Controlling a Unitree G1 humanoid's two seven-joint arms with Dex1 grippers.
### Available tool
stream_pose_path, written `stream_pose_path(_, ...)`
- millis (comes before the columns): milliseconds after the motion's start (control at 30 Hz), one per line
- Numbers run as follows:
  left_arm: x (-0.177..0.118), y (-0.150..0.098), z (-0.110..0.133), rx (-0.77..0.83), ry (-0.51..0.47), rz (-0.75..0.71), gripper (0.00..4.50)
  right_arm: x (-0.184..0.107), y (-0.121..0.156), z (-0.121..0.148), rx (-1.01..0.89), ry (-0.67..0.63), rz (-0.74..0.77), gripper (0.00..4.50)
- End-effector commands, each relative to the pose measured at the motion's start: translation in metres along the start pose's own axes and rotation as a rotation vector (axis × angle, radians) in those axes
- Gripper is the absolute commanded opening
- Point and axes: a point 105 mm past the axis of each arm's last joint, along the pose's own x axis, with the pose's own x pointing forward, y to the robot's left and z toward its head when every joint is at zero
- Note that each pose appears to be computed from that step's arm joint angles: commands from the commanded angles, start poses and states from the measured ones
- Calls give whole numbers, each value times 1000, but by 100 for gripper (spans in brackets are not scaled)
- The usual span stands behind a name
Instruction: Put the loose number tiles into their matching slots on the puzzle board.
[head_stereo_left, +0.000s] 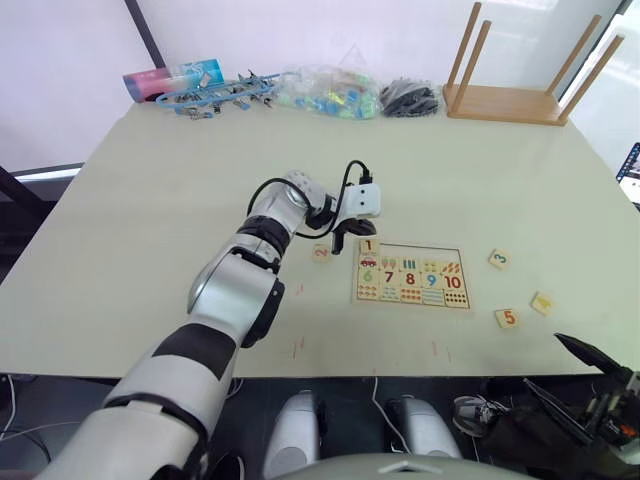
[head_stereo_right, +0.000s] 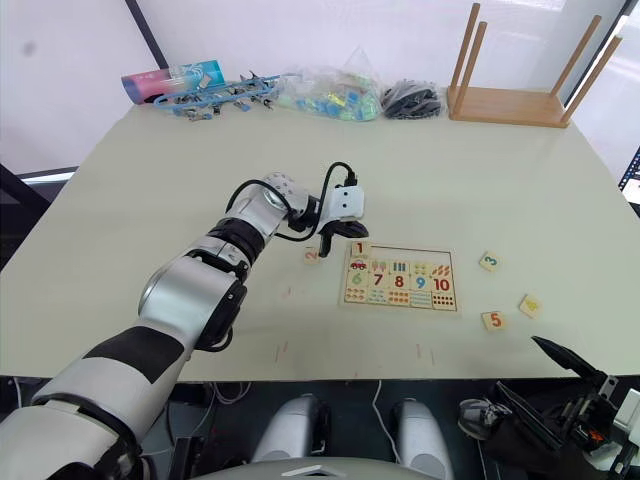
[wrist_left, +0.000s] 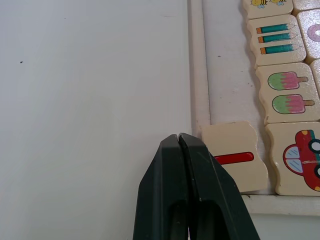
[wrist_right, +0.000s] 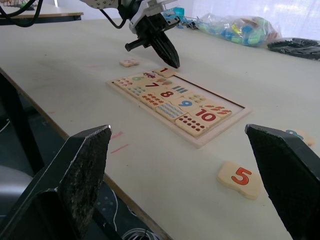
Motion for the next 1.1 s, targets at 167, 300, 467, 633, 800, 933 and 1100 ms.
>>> stream_pose_path(167, 3, -1, 2, 6, 2, -5, 6, 1, -1, 6, -30, -12, 5, 450)
stream_pose_path(300, 5, -3, 0, 6, 11, -15, 6, 1, -1, 6, -30, -12, 5, 450)
stream_pose_path(467, 6, -4, -1, 8, 17, -13, 6, 0, -1, 6, -30, -11, 5, 450)
stream_pose_path(633, 7, -5, -1, 11, 17, -15, 6, -1, -1, 6, -30, -9, 3, 450)
stream_pose_path(800, 8, -6, 0, 19, 15, -24, 6, -1, -1, 6, -31, -7, 2, 450)
stream_pose_path(933, 9, -6, 1, 22, 8, -23, 6, -1, -1, 5, -28, -6, 3, 450)
stream_pose_path(1100, 9, -7, 2, 27, 0, -28, 6, -1, 0, 5, -27, -5, 3, 450)
